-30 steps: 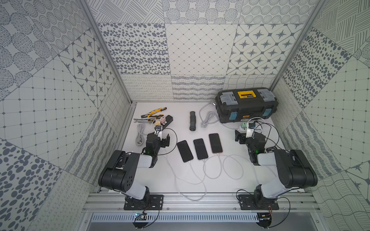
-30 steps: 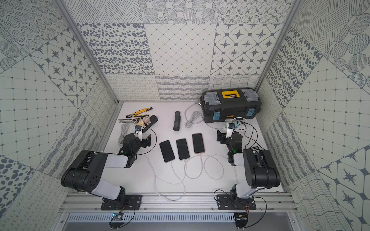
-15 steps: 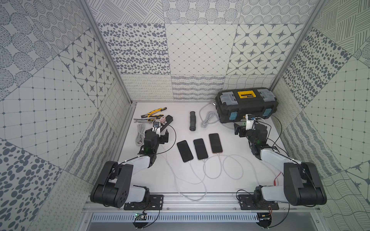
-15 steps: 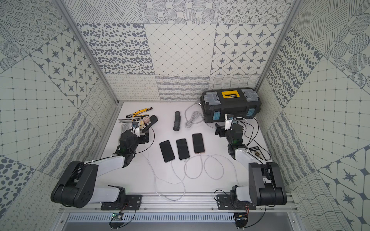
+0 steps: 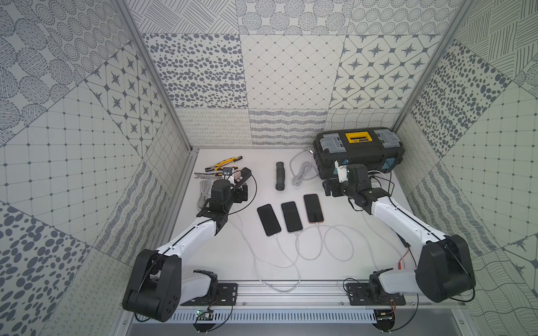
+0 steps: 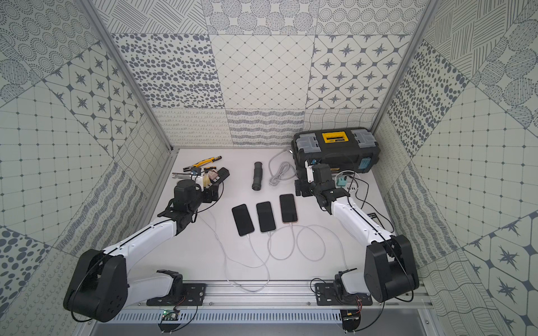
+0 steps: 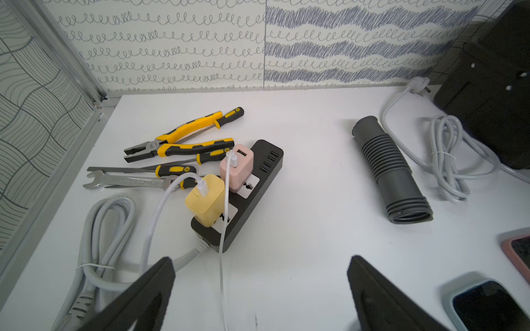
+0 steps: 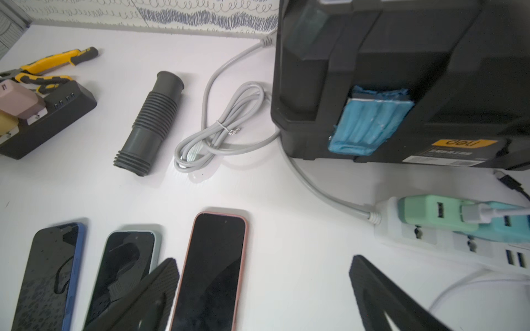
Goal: Unplug the charging cable from the phone
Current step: Pick up the phone at the center of the board.
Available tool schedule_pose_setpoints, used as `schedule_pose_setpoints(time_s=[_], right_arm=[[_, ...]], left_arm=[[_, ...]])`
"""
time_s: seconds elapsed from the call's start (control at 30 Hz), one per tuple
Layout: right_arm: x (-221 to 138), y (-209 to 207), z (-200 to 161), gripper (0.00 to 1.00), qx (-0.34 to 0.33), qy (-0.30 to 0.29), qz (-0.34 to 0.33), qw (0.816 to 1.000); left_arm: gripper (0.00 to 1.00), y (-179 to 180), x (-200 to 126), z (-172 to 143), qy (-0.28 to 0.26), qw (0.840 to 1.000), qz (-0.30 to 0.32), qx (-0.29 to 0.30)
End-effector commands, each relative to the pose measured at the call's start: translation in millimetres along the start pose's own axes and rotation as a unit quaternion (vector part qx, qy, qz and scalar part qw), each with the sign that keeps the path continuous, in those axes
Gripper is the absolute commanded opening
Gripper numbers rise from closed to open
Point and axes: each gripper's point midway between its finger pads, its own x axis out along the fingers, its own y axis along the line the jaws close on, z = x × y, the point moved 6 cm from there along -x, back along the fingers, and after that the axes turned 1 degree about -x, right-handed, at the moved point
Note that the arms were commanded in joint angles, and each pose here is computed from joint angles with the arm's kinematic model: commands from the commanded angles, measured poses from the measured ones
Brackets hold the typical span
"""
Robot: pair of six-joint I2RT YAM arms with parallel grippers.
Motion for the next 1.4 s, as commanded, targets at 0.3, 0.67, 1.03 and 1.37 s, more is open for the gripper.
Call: schedule_pose_setpoints(time_s=[0.3, 0.67, 1.03, 1.37], right_arm=[[14, 35, -37, 0.97, 0.048, 0.128, -0.067, 0.988], [47, 73, -70, 0.97, 0.028, 0.207, -0.049, 0.977], [72, 73, -92, 0.97, 0.01, 0.238, -0.076, 0.968], [84, 72, -106, 0.93, 0.01, 0.252, -0.08, 0.964]], left_arm=[[0.98, -13, -9, -43, 0.146, 0.984, -0.047, -0.092], [0.98, -13, -15, -45, 0.124, 0.986, -0.053, -0.101], [0.98, -13, -15, -48, 0.122, 0.985, -0.057, -0.104], [0.98, -13, -15, -48, 0.12, 0.986, -0.06, -0.102]])
